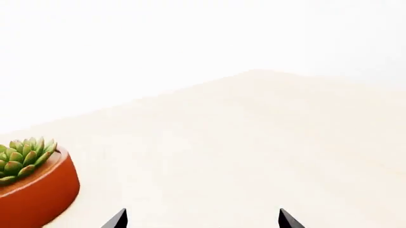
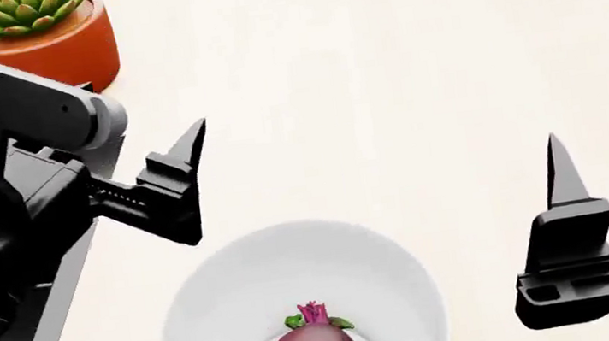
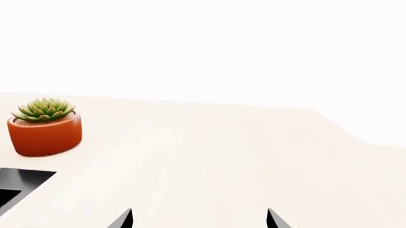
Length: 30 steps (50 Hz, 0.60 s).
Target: Pick the pomegranates and onions from the sink and place them in one bowl. Place the beet in the other bowl. Then turn off the sink faucet.
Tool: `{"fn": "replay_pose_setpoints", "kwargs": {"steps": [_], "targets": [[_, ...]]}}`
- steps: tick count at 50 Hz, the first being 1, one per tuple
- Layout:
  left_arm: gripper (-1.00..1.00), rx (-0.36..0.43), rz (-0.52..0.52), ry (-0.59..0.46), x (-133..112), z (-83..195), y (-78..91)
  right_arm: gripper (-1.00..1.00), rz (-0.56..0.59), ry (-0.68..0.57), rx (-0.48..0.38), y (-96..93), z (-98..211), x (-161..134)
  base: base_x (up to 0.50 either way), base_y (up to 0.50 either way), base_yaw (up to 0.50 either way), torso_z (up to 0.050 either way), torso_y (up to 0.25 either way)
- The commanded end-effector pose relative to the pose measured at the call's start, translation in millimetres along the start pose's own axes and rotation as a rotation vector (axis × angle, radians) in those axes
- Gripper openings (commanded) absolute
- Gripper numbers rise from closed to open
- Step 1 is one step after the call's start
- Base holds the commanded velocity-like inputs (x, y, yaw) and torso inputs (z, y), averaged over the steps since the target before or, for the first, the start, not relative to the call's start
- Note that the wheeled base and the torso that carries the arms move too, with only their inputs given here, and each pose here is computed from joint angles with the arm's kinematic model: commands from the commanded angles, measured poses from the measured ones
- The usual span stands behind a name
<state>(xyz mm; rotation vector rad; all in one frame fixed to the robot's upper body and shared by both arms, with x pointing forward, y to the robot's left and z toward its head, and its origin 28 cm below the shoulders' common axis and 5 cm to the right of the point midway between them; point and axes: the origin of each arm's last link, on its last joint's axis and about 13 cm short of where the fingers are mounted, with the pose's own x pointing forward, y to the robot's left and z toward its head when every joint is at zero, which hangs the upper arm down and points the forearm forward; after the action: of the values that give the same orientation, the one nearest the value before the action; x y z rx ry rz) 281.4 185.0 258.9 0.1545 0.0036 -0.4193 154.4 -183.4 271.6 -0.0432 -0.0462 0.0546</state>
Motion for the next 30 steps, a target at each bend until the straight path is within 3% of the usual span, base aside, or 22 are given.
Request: {"fn": "replay_pose_setpoints", "kwargs": {"steps": [1, 8, 10, 12, 13, 15, 30], "targets": [[1.0, -0.065, 0.17, -0.062, -27, -35, -1.5, 1.0, -0.003, 0.003, -0.019, -0.6, -3, 0, 0.0, 0.0, 0.0, 0.0, 0.0], [1.0, -0.097, 0.234, -0.078, -41, -35, 8.2, 1.0, 0.034, -0.001, -0.046, 1.4, -3, 0, 0.05, 0.1, 0.0, 0.0, 0.0], [1.0, -0.063, 0.247, -0.085, -41, -38, 7.7, 1.0, 0.043, -0.007, -0.052, 2.7, -3, -1, 0.08, 0.43, 0.0, 0.0, 0.0], [1.0, -0.143, 0.219, -0.065, -41, -36, 5.9, 1.0, 0.038, -0.014, -0.05, 2.5, -3, -2, 0.0, 0.46, 0.0, 0.0, 0.0], [1.0, -0.118, 0.227, -0.075, -41, -36, 7.0, 1.0, 0.034, -0.013, -0.052, 2.6, -2, -2, 0.0, 0.46, 0.0, 0.0, 0.0], [1.0, -0.16, 0.204, -0.06, -41, -37, 7.6, 1.0, 0.031, -0.01, -0.05, 3.0, -2, -3, 0.0, 0.46, 0.0, 0.0, 0.0], [1.0, -0.144, 0.229, -0.039, -46, -47, 13.1, 1.0, 0.032, -0.004, -0.031, 3.0, -3, -2, -0.06, 0.46, 0.0, 0.0, 0.0]]}}
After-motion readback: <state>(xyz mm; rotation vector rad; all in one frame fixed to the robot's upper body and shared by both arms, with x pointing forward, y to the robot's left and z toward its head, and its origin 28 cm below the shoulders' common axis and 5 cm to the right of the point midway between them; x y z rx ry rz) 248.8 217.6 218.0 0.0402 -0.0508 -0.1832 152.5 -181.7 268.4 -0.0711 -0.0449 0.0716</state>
